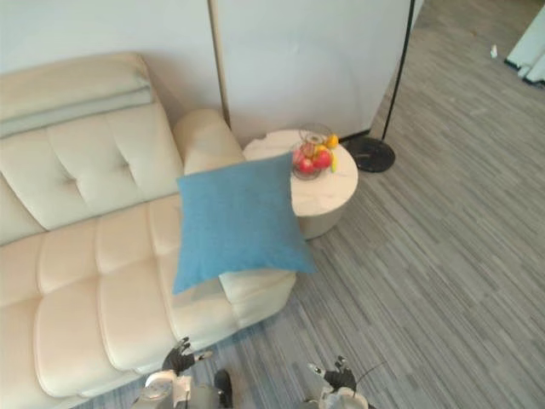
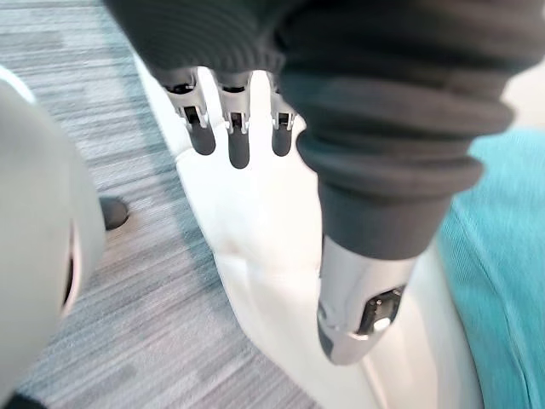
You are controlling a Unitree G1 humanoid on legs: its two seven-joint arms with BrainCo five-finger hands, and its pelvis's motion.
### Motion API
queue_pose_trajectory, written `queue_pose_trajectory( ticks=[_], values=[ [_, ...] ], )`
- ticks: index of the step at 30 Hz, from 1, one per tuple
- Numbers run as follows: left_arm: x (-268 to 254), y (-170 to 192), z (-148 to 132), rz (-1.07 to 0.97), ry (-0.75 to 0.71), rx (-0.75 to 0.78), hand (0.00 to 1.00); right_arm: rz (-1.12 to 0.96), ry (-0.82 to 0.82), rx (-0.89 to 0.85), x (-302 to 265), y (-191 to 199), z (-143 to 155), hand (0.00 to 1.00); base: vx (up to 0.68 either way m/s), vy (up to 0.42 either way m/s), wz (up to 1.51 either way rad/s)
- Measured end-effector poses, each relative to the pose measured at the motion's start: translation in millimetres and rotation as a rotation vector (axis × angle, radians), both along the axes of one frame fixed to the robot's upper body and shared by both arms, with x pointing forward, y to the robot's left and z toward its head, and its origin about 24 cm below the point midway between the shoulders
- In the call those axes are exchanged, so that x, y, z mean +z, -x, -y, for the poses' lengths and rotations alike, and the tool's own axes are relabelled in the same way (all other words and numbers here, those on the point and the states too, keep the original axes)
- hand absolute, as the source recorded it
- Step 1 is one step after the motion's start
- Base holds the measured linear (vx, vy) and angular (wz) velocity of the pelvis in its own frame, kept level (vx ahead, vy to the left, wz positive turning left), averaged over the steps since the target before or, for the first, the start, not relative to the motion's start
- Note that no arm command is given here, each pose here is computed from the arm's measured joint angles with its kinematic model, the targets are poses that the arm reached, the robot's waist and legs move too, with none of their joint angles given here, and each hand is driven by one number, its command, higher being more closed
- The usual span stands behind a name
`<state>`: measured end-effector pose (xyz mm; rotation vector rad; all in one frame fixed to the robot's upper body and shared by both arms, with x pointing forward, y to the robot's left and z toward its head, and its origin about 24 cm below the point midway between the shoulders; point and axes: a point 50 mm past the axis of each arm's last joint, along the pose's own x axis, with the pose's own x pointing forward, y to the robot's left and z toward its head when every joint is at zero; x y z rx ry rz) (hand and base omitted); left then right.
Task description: Pick up cushions and gather them together orderly.
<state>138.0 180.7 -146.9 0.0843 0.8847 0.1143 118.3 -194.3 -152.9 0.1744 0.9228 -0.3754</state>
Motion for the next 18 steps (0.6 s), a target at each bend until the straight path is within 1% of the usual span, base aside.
queue_pose_trajectory(
  ticks=[2,7,10,15,18],
  values=[
    [0.1,0.7,-4.8,-0.006,-0.021,-0.009,0.00,-0.009,-0.007,-0.001,-1.3,3.3,-2.1,0.00,0.22,-0.018,1.18],
    [1.1,-3.1,-6.5,-0.003,-0.029,-0.016,0.00,-0.024,-0.003,-0.006,-2.6,7.7,0.0,0.00,0.15,-0.095,0.84],
    [-1.7,0.6,3.6,-0.014,-0.004,-0.011,0.00,0.016,0.012,-0.023,2.6,-6.2,7.4,0.00,0.19,-0.123,0.07],
    [-2.6,3.2,2.8,-0.020,-0.005,-0.007,0.00,0.009,0.011,-0.026,1.7,-3.1,6.3,0.00,0.13,-0.106,-0.09],
    [0.5,-4.8,2.0,0.003,-0.009,-0.007,0.00,0.038,0.046,-0.015,6.3,-7.7,13.1,0.00,0.07,-0.017,-0.08]
  ],
)
